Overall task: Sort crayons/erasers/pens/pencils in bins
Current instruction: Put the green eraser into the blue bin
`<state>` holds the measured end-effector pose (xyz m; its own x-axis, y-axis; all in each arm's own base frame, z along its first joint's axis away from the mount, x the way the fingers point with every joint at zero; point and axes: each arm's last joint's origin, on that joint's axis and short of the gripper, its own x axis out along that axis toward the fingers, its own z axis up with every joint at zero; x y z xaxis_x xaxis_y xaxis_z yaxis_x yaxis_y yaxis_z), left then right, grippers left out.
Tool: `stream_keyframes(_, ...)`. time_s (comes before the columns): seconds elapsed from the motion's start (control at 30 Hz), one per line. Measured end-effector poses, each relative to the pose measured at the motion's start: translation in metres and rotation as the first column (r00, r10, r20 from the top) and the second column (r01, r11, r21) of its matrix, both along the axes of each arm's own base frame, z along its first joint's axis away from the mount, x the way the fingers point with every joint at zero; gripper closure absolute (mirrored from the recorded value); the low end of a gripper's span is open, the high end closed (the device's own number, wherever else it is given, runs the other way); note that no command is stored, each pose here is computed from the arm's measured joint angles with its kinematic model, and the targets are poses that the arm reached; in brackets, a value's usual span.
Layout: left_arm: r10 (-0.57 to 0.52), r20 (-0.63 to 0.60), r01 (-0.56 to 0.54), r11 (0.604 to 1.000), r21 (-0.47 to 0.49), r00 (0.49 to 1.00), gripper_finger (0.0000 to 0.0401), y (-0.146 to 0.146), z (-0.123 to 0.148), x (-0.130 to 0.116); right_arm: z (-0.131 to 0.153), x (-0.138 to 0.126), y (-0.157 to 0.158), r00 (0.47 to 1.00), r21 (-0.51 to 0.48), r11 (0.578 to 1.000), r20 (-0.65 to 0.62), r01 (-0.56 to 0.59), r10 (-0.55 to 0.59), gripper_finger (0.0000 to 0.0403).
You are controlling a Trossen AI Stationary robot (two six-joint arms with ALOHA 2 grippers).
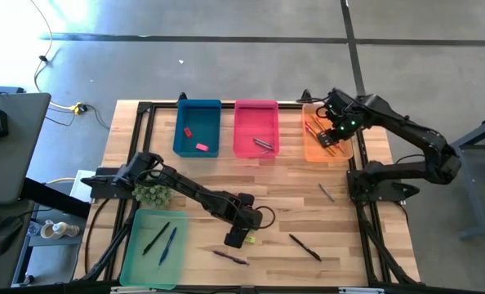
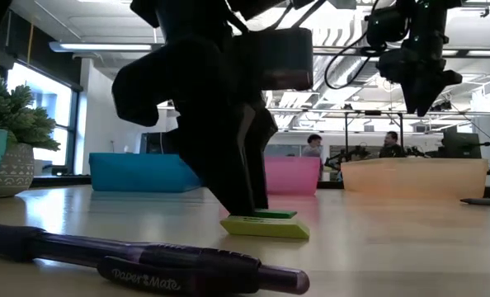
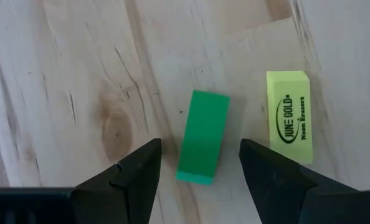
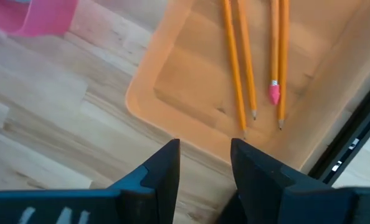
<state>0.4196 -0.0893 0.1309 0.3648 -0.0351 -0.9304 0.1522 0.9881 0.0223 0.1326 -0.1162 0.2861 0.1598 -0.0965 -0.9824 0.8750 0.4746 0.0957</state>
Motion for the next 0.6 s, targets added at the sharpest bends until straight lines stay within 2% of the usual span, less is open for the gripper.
stream_keyframes(0.2, 0.013, -0.006, -0.013, 1.0, -0.007, 1.0, 0.0217, 0.007, -0.003, 0.002, 0.0, 0.008, 0.01, 0.997, 0.0, 0.997, 0.0, -0.075, 0.075, 0.0269)
stream_keyframes(0.6, -0.011, -0.022, 0.011, 1.0, 0.008, 1.0, 0.0333, 0.011, -0.004, 0.002, 0.001, 0.02, 0.031, 0.979, -0.018, 0.979, -0.005, -0.205, 0.204, 0.0269)
